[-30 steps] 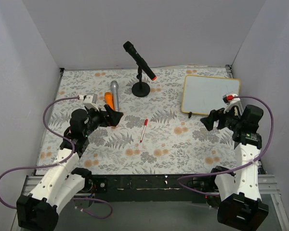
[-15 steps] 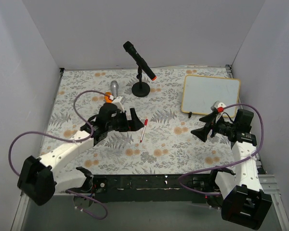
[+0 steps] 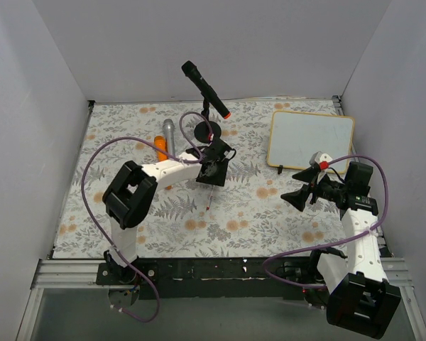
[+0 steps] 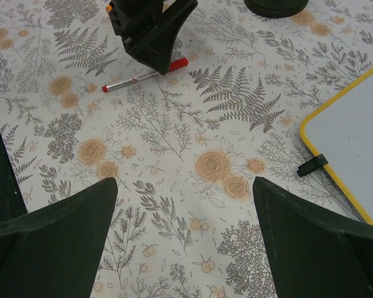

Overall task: Write a sentence on the whiteboard
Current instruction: Pick up the whiteboard marker from the center of the board.

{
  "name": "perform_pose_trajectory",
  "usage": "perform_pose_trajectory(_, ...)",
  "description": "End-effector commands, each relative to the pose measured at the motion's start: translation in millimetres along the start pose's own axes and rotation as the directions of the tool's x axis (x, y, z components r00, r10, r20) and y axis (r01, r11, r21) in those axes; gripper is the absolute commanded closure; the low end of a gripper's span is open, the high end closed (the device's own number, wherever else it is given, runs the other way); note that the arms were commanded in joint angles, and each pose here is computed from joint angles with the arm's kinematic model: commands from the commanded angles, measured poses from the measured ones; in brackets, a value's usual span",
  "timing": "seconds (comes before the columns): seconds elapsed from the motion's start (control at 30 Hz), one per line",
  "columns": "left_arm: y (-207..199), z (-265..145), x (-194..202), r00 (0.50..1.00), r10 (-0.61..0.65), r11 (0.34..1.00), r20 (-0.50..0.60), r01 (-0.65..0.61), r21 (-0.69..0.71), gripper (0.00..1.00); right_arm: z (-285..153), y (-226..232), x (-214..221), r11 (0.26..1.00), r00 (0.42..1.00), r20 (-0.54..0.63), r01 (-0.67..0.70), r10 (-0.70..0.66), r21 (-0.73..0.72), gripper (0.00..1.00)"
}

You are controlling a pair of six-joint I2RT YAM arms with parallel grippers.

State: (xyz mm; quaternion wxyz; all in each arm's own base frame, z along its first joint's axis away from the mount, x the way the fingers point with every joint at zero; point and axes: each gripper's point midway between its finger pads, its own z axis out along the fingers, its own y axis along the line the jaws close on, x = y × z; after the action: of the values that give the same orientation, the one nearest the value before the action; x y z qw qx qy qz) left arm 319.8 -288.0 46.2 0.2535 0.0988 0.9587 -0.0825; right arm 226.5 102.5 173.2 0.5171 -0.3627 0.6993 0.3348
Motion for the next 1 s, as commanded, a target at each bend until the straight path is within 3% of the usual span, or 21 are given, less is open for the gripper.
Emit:
perform_pose_trajectory(0.0, 9, -2, -23, 0.996, 0.090, 0.991, 0.002, -0.089, -0.104, 0.51, -1, 2, -7, 0.999, 0.999, 0.011, 0.037, -0.037, -0.009, 0.02)
perform_pose_trajectory(0.13, 10, 6, -27, 0.994, 0.113, 0.985, -0.012, -0.113, -0.133, 0.57, -1, 3, -8, 0.999, 0.999, 0.012, 0.036, -0.035, -0.012, 0.02)
perform_pose_trajectory(0.37, 5, 15, -30, 0.991, 0.132, 0.982, -0.034, -0.136, -0.135, 0.76, -1, 3, -8, 0.999, 0.999, 0.014, 0.037, -0.037, -0.014, 0.02)
perform_pose_trajectory(0.97, 4, 27, -18, 0.983, 0.149, 0.975, -0.104, -0.163, -0.151, 0.74, -2, 7, -10, 0.999, 0.999, 0.021, 0.046, -0.045, -0.029, 0.02)
